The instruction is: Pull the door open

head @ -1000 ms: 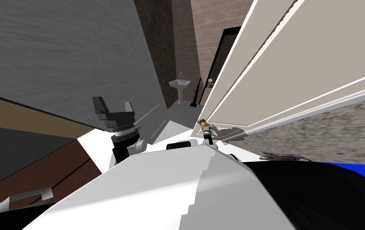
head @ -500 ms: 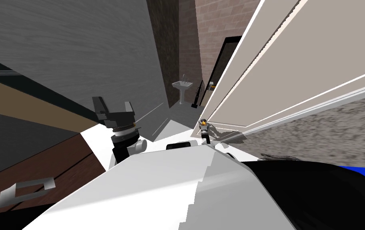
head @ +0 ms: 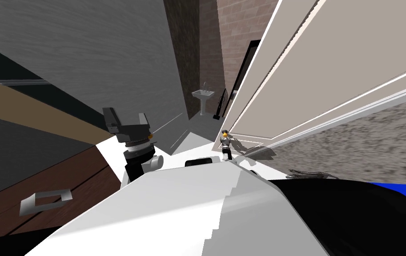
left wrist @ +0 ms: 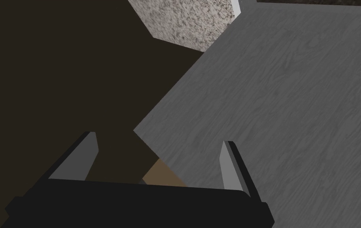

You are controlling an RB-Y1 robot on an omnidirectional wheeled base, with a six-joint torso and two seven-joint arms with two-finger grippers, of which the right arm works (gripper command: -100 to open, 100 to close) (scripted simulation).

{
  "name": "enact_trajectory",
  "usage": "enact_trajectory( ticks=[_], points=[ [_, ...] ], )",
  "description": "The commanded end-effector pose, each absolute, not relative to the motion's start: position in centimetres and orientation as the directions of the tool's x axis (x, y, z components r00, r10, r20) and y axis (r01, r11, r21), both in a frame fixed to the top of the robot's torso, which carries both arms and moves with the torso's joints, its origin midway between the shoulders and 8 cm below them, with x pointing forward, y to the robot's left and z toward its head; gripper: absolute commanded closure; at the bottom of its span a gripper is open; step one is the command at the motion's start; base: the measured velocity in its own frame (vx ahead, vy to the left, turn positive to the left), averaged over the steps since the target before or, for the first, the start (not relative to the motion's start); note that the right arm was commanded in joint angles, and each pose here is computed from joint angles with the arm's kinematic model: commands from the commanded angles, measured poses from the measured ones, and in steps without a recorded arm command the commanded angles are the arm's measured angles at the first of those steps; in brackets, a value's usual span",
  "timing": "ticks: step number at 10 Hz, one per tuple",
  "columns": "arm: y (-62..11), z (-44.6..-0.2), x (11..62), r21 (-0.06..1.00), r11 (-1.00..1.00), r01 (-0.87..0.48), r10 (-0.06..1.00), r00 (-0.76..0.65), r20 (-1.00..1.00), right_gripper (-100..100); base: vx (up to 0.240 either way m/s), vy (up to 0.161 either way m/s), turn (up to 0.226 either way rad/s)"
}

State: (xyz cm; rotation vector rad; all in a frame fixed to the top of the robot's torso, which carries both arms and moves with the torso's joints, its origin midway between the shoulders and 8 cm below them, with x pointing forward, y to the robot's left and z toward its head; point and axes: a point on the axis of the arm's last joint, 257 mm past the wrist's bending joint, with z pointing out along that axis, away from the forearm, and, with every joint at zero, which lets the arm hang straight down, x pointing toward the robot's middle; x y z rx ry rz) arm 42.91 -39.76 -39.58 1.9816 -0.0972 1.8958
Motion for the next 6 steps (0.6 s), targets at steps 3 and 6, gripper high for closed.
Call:
enact_trajectory(
  ticks=[3, 6],
  points=[
    [-38.6, -39.4, 43.3, 0.104, -0.939, -0.329, 0.098, 0.036, 0.995, -100, -0.092, -0.009, 0.021],
    [-37.8, -39.2, 43.6, 0.015, -0.942, -0.334, 0.014, 0.005, 1.000, -100, -0.083, -0.022, 0.017]
  ],
)
